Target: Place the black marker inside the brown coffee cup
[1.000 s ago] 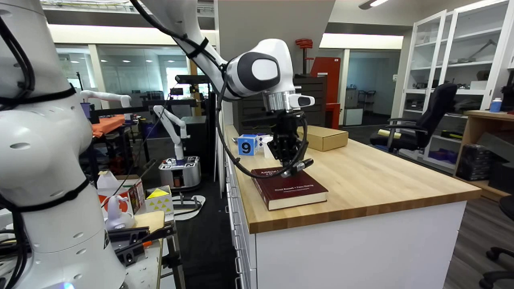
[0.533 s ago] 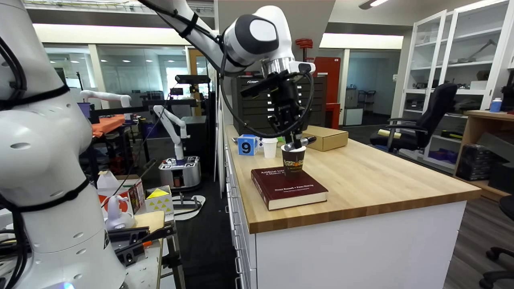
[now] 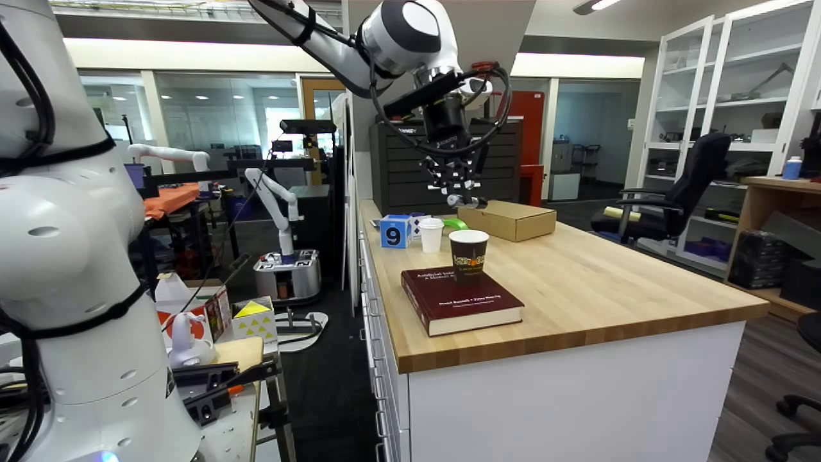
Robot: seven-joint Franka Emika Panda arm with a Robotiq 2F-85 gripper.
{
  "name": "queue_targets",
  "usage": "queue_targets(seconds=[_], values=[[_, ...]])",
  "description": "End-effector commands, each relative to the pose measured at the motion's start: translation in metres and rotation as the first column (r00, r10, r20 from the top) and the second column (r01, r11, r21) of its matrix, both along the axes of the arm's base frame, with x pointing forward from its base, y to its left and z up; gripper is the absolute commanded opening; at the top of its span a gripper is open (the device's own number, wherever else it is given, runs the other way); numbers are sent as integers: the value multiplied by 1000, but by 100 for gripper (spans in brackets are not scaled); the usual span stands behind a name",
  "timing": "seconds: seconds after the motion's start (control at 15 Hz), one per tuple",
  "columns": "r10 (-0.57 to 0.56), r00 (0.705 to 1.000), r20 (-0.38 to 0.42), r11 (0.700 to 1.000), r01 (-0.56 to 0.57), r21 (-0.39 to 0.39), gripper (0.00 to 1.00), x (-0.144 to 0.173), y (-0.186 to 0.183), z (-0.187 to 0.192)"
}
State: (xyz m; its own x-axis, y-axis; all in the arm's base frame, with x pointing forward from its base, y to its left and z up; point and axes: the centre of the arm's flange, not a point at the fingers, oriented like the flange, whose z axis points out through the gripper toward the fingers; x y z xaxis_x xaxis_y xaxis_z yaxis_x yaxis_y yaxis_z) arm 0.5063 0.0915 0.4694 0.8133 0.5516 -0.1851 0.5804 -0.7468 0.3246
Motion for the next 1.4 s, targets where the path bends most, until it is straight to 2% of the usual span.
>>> queue_targets(seconds=[0.0,0.53,0.93,1.33], values=[[92,993,-80,992,-98,-82,6,23,20,5],[220,943,-249,949,-266,-172,6,49,59,-31],[297,897,-328,893,-382,-238,6,58,95,-35],[335,834,-439,824,-485,-292,6,65,116,-60]])
